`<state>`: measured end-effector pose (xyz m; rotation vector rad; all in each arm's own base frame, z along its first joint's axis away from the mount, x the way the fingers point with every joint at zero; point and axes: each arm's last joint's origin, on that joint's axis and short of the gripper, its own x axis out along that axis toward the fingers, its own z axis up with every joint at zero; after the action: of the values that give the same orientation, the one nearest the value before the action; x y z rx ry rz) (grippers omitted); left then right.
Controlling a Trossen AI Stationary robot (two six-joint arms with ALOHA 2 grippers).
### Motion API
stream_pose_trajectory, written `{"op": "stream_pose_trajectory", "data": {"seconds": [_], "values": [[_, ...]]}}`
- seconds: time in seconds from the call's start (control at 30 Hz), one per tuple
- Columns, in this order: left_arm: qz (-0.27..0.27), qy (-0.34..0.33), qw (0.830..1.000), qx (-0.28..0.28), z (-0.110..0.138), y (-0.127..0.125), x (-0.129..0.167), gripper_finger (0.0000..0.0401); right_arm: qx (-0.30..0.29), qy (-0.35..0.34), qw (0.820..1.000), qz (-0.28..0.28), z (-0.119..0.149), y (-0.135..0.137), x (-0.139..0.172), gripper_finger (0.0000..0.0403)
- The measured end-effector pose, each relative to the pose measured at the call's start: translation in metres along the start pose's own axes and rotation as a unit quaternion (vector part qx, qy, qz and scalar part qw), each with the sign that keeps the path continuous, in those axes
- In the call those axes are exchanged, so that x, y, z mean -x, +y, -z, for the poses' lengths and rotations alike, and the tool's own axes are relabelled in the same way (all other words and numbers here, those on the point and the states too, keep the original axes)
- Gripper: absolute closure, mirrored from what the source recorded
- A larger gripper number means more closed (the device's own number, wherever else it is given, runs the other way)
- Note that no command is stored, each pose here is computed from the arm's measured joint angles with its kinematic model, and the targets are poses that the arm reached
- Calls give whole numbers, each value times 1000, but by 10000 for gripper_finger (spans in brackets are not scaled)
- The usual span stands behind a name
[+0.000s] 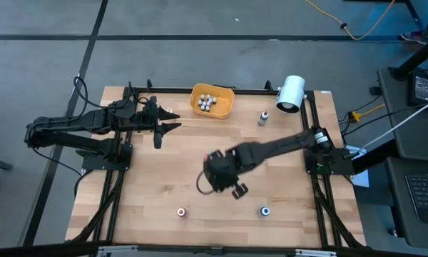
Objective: Pick & Place food coloring
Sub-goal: Put the small black food coloring bottle into the bin
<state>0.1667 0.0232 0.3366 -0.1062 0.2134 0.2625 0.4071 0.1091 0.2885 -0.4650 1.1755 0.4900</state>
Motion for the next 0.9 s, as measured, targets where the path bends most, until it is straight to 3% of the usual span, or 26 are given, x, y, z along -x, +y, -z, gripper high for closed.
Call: {"op": "stream_pose_trajectory", "data": {"seconds": [0.17,0.4,0.9], "values": [[0,0,1000,0,0,0,0,262,-42,-27,998,30,6,-38,41,340],[0,0,1000,0,0,0,0,262,-95,-23,994,56,35,-85,81,329],[0,0,1000,0,0,0,0,262,-173,-3,981,89,99,-154,104,336]]}}
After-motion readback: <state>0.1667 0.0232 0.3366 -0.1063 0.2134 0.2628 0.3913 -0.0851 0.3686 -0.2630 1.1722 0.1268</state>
